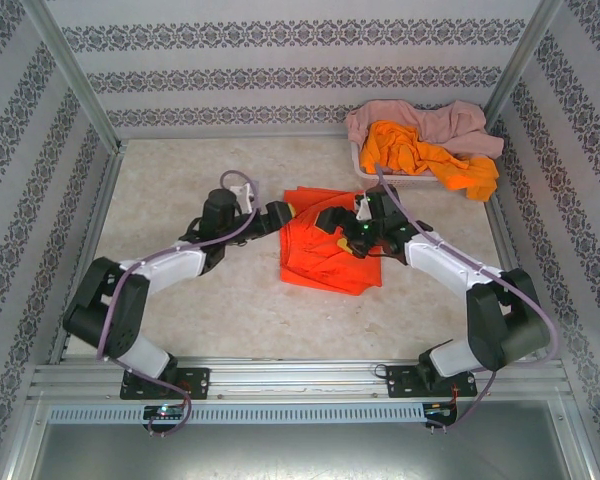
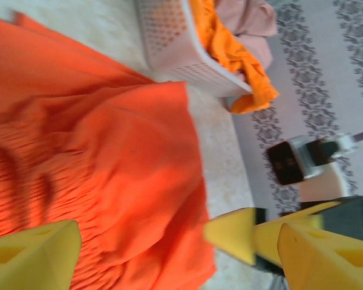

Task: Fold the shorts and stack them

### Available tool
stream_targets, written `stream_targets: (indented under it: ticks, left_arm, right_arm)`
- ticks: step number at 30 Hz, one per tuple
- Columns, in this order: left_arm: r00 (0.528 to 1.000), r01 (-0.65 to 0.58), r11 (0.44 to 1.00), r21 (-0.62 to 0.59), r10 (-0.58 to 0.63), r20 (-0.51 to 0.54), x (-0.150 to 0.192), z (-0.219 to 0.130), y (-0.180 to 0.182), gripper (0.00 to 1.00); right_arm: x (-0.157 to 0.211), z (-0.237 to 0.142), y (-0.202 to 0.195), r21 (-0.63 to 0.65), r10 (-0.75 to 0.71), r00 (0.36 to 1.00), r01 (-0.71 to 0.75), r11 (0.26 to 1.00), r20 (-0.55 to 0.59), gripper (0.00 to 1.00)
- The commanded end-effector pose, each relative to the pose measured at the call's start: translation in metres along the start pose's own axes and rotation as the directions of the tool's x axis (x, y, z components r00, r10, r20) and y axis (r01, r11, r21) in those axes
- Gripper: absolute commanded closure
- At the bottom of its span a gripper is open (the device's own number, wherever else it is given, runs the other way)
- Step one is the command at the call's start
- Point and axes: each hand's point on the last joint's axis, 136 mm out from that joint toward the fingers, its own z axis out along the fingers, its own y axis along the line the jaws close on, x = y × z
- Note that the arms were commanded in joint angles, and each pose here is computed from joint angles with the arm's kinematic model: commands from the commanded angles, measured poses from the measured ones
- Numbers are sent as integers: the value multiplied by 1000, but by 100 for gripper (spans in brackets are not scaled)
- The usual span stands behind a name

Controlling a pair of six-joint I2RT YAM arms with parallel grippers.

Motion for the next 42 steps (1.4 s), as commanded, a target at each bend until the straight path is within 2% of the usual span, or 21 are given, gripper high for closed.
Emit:
stream_targets:
  ticks: [1, 9, 15, 19, 23, 27, 33, 37, 42]
  left_arm:
    - [1000, 23, 991, 131, -23, -2, -6, 23, -30, 15]
    - [993, 120, 979, 168, -114, -41, 2, 79, -7, 18]
    - [996, 76, 997, 7, -76, -36, 6, 100, 46, 18]
    - [997, 74, 992, -101, -75, -12, -2, 101, 91, 17]
    - [995, 100, 986, -132, -102, -5, -7, 99, 118, 18]
    - [998, 65, 993, -95, -66, -12, -12, 87, 97, 19]
    - [999, -32, 999, -24, 32, 3, -23, 40, 19, 15]
    - [996, -78, 997, -21, 77, -47, 1, 25, -17, 11]
    - [994, -14, 1000, 18, 16, -110, 46, 41, -23, 11]
  right_arm:
    - [-4, -2, 2, -38, 6, 999, -4, 999, 44, 6]
    - [9, 5, -44, 39, 67, 997, -69, 997, 43, 7]
    - [27, 12, -68, 69, 96, 995, -95, 993, -4, 7]
    - [42, 10, -83, 87, 116, 993, -113, 990, -24, 7]
    - [55, 7, -93, 92, 130, 990, -126, 988, -45, 7]
    - [56, 1, -81, 48, 106, 993, -104, 993, -55, 7]
    - [37, -27, -45, 17, -37, 999, 37, 999, -1, 3]
    - [17, -53, -46, 103, -159, 985, 151, 983, 70, 2]
    - [-3, -82, -58, 176, -210, 971, 188, 966, 116, 2]
